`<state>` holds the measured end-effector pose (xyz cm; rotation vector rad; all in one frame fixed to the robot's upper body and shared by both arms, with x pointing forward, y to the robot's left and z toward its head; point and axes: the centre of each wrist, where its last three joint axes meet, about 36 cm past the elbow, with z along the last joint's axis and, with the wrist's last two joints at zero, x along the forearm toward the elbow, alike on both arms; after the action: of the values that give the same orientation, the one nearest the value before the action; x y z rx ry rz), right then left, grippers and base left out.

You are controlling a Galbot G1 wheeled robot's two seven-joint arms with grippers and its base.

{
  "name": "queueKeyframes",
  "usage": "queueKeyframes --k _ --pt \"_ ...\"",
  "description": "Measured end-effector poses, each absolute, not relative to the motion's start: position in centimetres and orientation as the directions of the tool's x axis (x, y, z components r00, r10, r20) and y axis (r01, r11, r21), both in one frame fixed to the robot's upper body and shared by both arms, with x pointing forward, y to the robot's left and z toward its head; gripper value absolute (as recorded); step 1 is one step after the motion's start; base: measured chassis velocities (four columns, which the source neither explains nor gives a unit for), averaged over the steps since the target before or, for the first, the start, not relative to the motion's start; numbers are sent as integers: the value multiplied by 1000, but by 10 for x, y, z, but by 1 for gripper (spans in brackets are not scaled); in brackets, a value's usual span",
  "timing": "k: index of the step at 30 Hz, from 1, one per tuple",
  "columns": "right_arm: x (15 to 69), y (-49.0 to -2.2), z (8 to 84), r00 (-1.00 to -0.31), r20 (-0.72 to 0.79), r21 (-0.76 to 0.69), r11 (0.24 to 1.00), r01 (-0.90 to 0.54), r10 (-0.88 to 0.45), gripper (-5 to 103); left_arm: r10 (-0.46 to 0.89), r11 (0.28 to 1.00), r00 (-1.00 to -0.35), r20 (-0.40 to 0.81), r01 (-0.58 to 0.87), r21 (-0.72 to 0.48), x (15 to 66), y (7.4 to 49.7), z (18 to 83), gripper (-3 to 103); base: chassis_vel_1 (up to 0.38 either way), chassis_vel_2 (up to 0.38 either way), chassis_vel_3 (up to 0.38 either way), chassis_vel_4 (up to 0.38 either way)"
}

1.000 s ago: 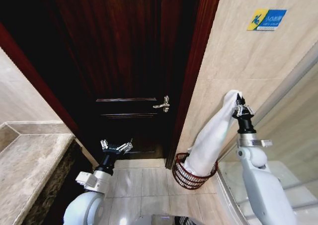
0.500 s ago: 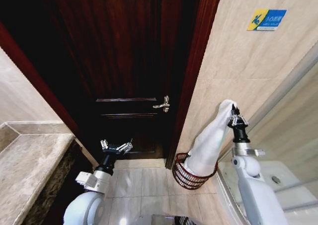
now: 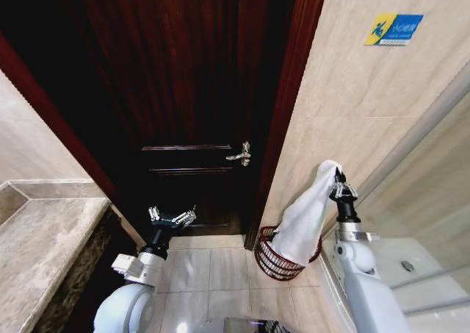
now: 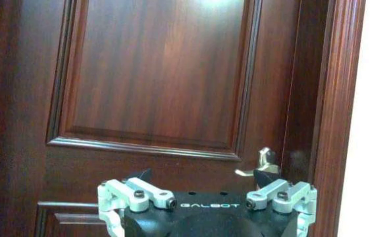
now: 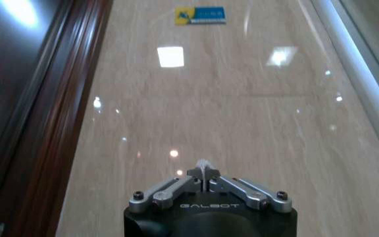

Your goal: Discard the used towel into the hamper.

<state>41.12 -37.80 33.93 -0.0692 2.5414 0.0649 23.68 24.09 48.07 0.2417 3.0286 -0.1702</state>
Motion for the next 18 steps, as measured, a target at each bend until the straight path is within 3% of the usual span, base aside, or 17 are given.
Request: queueKeyframes --k 7,18 --pt "409 -387 300 -852 -520 -25 998 -58 -63 2 152 981 -983 -107 163 -103 237 241 481 100 0 0 0 0" --pt "402 -397 240 -903 -430 11 1000 -16 -10 2 152 981 -983 -107 163 -103 237 241 481 100 0 0 0 0"
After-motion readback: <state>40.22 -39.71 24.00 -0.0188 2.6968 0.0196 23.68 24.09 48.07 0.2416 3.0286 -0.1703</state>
